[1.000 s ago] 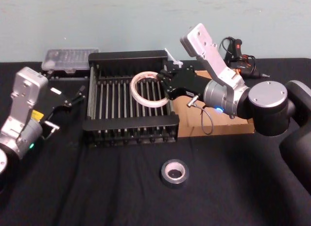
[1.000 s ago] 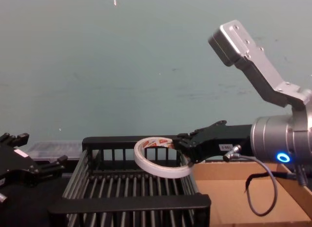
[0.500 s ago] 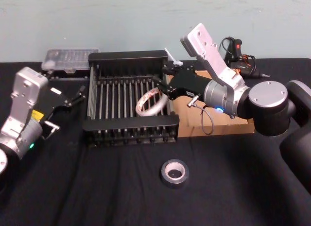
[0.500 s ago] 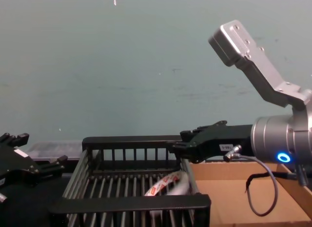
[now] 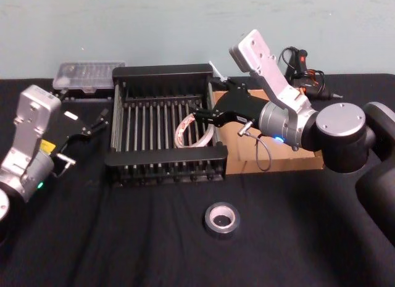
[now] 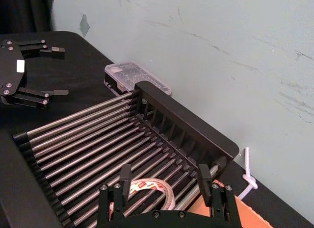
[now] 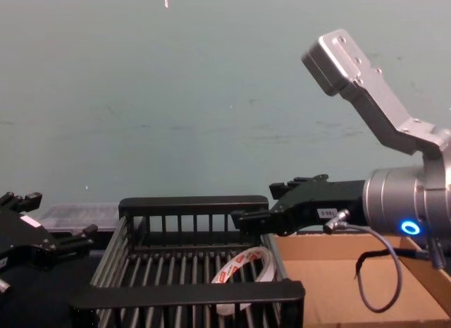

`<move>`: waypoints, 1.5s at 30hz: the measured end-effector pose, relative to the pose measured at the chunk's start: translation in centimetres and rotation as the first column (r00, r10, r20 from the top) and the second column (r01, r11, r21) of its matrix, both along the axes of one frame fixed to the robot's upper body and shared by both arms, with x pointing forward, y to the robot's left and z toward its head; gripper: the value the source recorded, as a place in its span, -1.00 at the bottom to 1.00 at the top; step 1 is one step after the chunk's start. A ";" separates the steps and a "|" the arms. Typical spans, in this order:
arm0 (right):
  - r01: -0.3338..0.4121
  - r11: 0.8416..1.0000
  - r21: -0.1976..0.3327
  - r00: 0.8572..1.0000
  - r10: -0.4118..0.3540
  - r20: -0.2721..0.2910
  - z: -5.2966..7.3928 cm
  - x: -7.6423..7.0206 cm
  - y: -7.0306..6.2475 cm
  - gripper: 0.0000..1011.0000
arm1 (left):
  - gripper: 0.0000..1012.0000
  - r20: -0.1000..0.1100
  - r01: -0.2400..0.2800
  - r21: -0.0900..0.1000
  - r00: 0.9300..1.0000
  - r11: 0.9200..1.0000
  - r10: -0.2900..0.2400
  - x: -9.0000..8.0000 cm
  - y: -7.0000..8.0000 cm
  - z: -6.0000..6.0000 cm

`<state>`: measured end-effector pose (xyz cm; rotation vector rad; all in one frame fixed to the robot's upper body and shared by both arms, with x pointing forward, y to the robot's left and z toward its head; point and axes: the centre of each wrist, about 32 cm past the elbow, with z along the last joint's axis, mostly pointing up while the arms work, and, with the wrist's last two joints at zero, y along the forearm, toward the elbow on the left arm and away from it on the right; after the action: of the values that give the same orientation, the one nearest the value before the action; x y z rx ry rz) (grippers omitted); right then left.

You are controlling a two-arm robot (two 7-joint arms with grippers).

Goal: Pick up the white tape and place it into the black box , Pick up the silver tape and place it into the brown box.

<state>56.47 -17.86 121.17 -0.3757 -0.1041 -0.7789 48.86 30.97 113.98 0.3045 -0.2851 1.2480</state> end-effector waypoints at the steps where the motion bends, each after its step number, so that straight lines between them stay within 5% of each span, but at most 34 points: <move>1: 0.000 1.000 0.000 1.000 0.000 0.000 0.0 0.0 0.0 0.71 | 0.98 0.000 0.000 0.000 1.000 1.000 0.000 0.0 0.0 0.0; 6: 0.000 1.000 0.000 1.000 0.000 0.000 0.0 0.0 0.0 0.98 | 0.98 0.000 0.000 0.000 1.000 1.000 0.000 0.0 0.0 0.0; 21: 0.001 1.000 0.008 1.000 -0.001 -0.003 0.5 -0.7 -0.7 0.98 | 0.98 0.000 0.000 0.000 1.000 1.000 0.000 0.0 0.0 0.0; 34: -0.012 1.000 0.014 1.000 0.012 -0.008 1.2 -4.4 -3.7 0.98 | 0.98 0.000 0.000 0.000 1.000 1.000 0.000 0.0 0.0 0.0; 45: -0.034 0.999 0.001 0.995 0.034 -0.091 0.0 -8.2 -6.0 0.98 | 0.98 0.000 0.000 0.000 1.000 1.000 0.000 0.0 0.0 0.0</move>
<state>48.25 -23.91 121.17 -0.4085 -0.0252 -0.7267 48.87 30.97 113.98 0.3045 -0.2851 1.2480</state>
